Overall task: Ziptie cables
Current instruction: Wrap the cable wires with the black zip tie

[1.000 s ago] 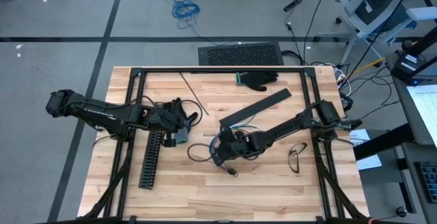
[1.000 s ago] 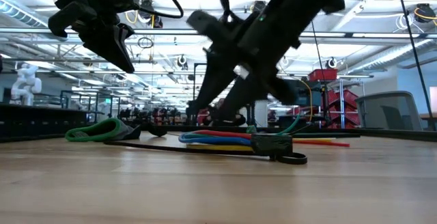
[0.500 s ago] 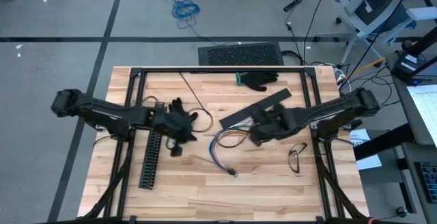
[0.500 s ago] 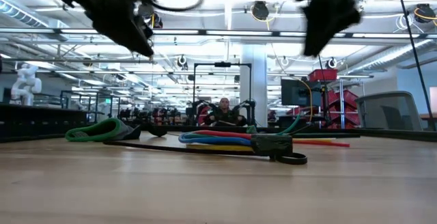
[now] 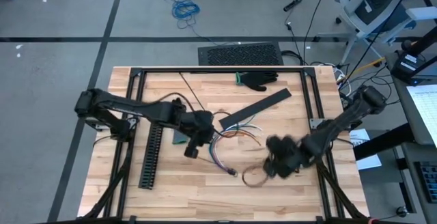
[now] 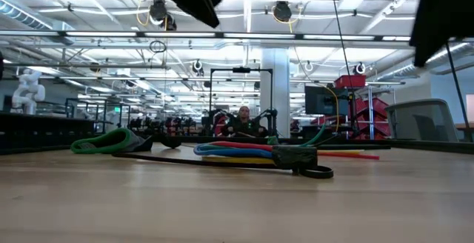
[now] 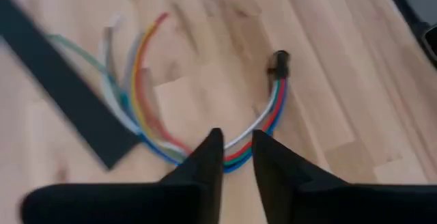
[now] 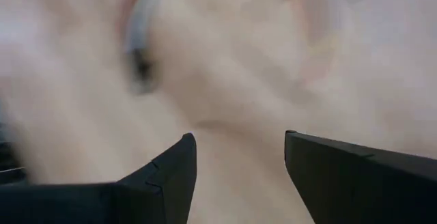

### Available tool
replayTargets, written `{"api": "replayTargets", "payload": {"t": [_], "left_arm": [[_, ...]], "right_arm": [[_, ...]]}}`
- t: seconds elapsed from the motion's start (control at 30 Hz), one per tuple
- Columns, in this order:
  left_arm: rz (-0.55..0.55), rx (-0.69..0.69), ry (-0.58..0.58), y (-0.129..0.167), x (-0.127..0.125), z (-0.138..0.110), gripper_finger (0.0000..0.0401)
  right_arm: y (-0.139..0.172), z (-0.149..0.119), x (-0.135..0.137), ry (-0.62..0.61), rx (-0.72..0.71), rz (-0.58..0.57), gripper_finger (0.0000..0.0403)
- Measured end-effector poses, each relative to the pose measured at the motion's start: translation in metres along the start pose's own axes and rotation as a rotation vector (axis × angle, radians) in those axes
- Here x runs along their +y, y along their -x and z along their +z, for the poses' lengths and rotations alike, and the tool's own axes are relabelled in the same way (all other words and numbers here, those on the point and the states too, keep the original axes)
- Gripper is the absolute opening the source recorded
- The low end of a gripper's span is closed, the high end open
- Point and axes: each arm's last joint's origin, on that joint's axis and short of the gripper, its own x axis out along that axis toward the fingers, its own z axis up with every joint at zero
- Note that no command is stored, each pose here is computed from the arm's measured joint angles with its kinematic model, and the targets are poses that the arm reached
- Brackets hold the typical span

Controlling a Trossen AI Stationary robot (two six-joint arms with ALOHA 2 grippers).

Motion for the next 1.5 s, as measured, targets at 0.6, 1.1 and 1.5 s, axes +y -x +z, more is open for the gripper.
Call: {"api": "replayTargets", "payload": {"t": [0.6,1.1,1.5], "left_arm": [[-0.083,0.224,0.111,-0.055,-0.025,-0.034,0.0149],[-0.099,0.244,0.110,-0.060,-0.030,-0.041,0.0149],[-0.065,0.072,-0.038,-0.099,-0.023,-0.027,0.0149]], "right_arm": [[-0.117,-0.033,0.050,-0.054,-0.138,0.254,0.0208],[-0.114,-0.031,0.052,0.114,-0.140,0.199,0.0208],[-0.124,-0.021,0.036,0.143,-0.111,0.049,0.0208]]}}
